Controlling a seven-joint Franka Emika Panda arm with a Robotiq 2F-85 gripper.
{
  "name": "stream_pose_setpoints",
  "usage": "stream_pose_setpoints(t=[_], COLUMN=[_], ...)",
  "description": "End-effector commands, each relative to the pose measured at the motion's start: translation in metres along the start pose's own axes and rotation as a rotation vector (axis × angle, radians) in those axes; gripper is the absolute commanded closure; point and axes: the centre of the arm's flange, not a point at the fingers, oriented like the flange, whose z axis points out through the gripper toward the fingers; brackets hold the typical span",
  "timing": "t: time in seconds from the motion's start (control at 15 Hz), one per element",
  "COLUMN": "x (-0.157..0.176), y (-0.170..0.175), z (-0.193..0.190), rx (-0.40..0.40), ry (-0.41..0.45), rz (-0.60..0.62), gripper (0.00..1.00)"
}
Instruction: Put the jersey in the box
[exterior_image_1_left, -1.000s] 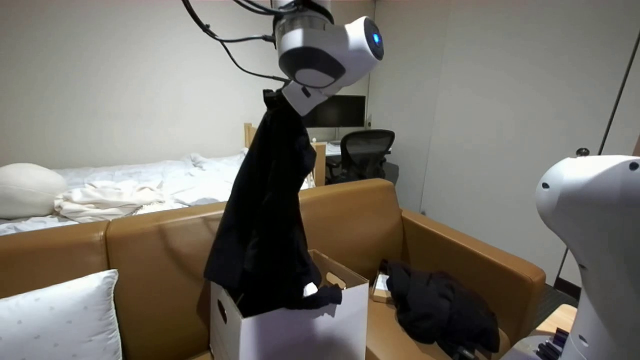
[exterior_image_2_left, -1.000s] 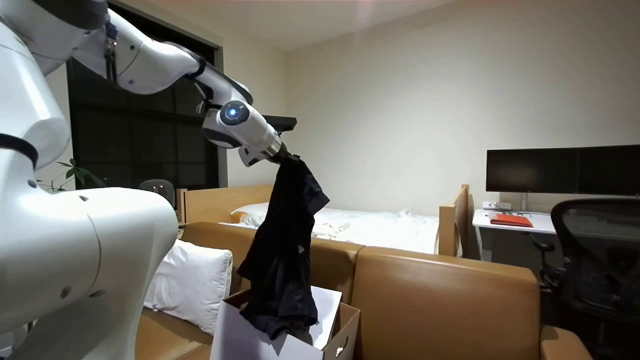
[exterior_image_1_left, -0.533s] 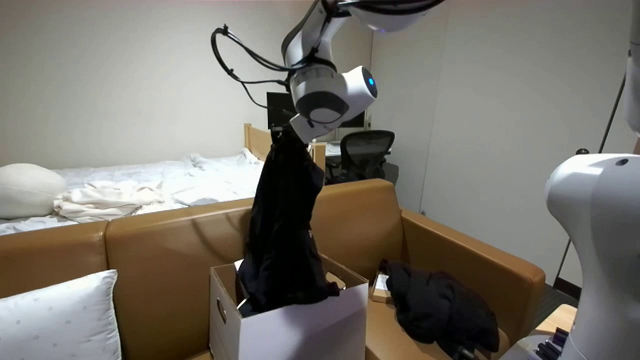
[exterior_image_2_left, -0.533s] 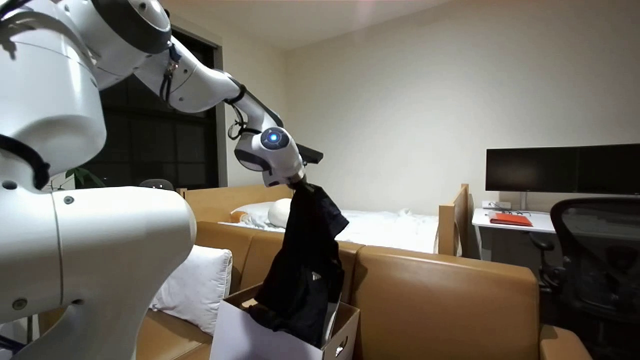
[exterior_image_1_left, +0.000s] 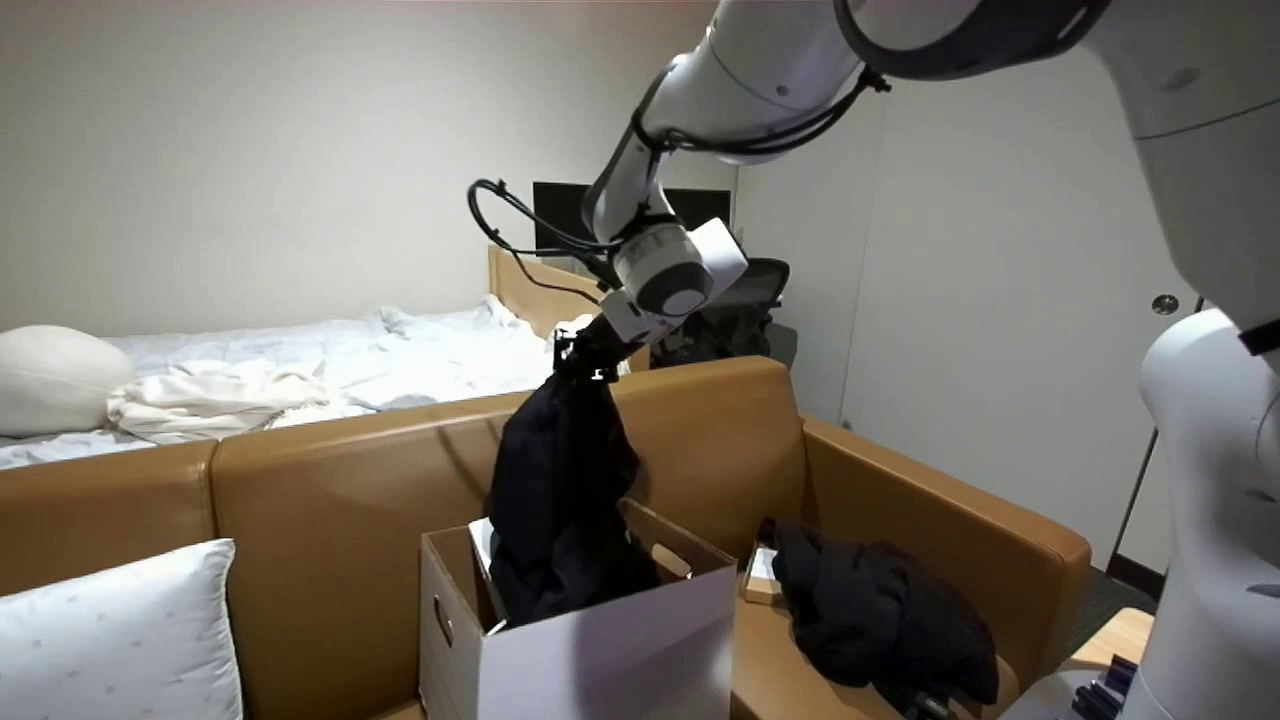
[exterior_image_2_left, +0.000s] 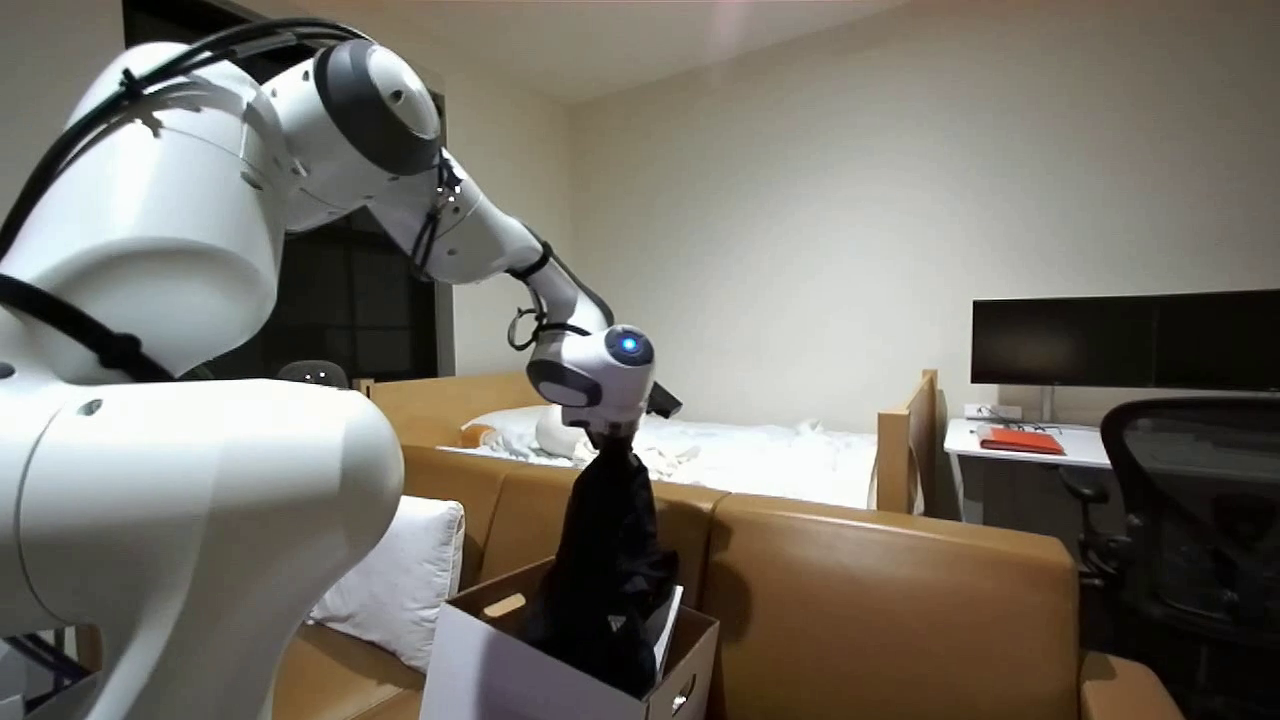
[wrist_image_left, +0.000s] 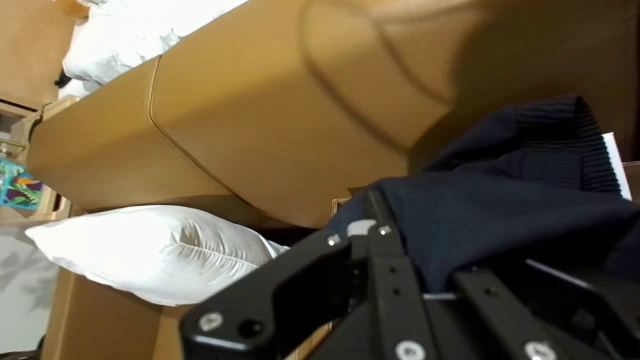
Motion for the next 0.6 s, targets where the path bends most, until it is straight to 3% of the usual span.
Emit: stream_pose_setpoints(t=[0.0,0.27,0.4,0.53], x=[-0.022,0.033,0.056,0.063], y=[-0.015,-0.018,-0.016,-0.027], z=[0.013,0.058,0.074,0.078], rx=[-0.086,-0.127,-0.042,0.100], ry=[0.126,0.323,0.414,0.420], rz=[0.125,0.200,0.225,0.209], gripper=[0.99,0.99,0.99,0.99])
